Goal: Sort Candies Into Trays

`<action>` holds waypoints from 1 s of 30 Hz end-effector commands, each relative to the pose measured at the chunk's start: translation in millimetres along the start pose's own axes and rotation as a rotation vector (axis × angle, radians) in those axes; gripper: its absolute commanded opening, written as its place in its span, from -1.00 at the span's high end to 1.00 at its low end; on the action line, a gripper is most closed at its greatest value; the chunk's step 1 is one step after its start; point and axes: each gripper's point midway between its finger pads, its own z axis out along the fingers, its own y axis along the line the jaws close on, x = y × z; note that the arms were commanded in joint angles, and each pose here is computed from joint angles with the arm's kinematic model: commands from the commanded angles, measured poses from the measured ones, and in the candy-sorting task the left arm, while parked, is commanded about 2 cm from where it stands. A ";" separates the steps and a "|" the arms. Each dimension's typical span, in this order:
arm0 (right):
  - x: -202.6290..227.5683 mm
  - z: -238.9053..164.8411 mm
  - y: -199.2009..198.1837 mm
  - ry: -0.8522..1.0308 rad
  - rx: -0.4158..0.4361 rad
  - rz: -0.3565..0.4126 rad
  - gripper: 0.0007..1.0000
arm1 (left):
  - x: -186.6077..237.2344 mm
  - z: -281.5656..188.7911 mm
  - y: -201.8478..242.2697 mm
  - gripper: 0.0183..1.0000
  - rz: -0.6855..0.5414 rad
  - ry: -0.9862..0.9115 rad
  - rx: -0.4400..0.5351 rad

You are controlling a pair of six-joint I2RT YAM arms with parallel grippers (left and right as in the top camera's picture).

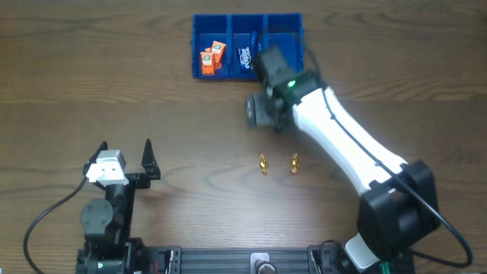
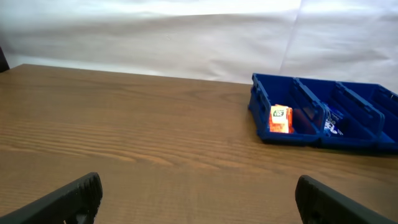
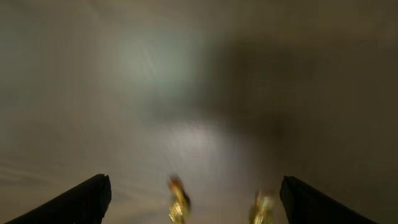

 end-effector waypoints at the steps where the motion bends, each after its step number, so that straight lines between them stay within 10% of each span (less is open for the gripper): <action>1: 55.8 25.7 11.7 0.123 0.026 0.029 -0.79 | 16.0 0.6 1.2 -1.00 0.002 0.051 -0.002; 21: 101.7 76.3 15.5 0.255 0.086 0.056 -0.61 | 16.0 0.6 1.2 -1.00 0.002 0.051 -0.002; 30: 101.3 80.2 15.8 0.254 0.088 0.056 0.40 | 16.0 0.6 1.2 -0.99 0.002 0.051 -0.002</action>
